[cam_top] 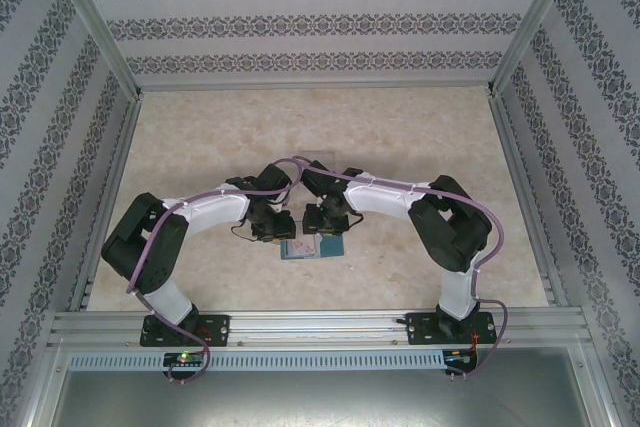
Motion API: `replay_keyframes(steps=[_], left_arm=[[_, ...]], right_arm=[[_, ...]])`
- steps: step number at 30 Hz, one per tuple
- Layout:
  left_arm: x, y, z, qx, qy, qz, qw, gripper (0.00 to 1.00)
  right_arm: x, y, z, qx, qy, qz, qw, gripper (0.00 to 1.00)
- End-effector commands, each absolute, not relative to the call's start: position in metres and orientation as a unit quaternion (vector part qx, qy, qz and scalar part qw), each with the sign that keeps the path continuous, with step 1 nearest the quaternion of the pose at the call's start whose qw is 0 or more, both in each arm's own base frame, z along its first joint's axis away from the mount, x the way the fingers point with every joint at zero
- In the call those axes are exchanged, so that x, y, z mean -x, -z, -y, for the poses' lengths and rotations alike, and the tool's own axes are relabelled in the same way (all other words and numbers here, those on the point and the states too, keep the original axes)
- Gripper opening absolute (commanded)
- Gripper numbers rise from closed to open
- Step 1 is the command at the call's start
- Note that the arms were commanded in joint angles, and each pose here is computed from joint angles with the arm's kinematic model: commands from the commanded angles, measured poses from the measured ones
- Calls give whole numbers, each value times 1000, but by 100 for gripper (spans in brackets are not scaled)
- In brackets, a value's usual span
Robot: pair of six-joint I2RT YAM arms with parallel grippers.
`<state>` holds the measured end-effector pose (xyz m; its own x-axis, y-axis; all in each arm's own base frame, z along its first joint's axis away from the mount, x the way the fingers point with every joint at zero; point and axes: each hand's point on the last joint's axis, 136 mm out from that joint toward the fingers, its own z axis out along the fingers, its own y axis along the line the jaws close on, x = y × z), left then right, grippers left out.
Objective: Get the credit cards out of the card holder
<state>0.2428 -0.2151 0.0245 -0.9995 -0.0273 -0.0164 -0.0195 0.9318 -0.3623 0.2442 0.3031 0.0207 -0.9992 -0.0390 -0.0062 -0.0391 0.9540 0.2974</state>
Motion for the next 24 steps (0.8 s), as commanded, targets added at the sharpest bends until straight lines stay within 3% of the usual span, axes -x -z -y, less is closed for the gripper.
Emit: replay_keyframes(steps=[1,9,15,24], left_arm=[[-234,-14,213,3,174,-985,-5,25],[-234,-15,213,2,174,-985,-4,24],[-240,-27,217,-1,183,-983,7,23],[-248,-58,229,-5,213,-977,24,17]], right_arm=[[-236,-2,-283,20,-87,-996,-15,41],[-238,-5,-273,15,-76,-997,-2,30],[-249,-39,-292,13,-146,-989,34,37],[-244,-54,-303,-3,-273,-962,17,33]])
